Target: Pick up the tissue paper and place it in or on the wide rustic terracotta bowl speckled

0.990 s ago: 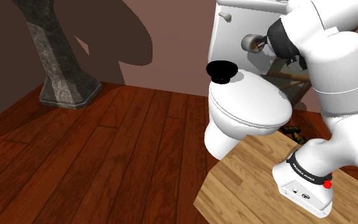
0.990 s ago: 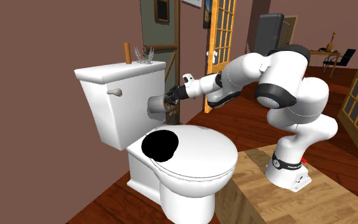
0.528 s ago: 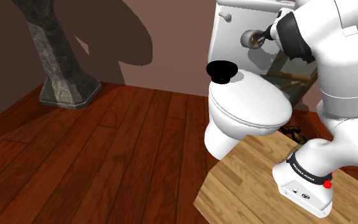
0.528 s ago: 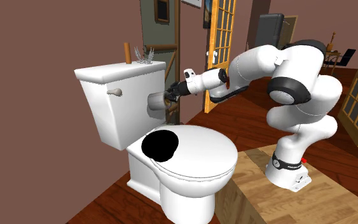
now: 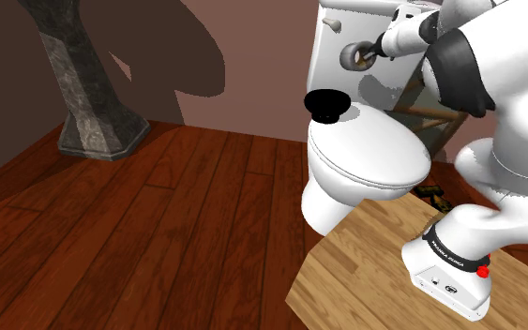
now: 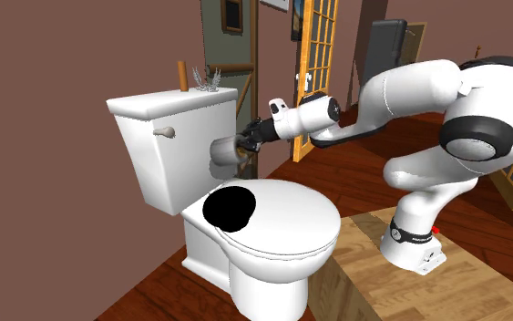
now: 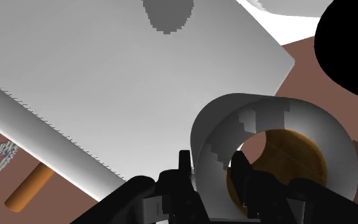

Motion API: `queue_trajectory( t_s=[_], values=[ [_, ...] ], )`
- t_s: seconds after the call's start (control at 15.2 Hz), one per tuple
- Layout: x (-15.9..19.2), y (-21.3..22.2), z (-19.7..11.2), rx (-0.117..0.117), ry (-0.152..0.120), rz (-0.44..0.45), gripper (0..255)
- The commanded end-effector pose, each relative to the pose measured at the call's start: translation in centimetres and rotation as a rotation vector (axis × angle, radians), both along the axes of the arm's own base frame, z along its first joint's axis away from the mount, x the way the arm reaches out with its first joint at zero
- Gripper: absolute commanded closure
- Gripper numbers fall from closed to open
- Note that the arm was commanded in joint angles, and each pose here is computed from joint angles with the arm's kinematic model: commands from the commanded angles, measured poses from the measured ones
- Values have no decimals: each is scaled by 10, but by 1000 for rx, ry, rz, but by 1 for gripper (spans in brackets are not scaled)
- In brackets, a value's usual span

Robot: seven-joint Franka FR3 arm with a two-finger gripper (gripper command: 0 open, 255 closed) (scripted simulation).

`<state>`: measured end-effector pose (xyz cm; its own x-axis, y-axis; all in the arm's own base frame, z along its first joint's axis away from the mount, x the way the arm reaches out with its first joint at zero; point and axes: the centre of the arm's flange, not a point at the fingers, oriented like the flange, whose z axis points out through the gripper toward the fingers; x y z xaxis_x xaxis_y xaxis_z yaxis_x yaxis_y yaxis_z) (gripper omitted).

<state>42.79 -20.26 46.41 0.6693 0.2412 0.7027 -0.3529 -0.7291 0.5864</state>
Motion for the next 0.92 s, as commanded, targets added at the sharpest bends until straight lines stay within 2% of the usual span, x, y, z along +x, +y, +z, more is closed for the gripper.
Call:
queue_trajectory(
  t_s=[0.0, 0.26, 0.86],
  values=[
    [2, 27, 3, 0, -2, -1, 255],
    [8, 70, 9, 0, -2, -1, 255],
    [8, 70, -38, 0, -2, -1, 255]
  ],
)
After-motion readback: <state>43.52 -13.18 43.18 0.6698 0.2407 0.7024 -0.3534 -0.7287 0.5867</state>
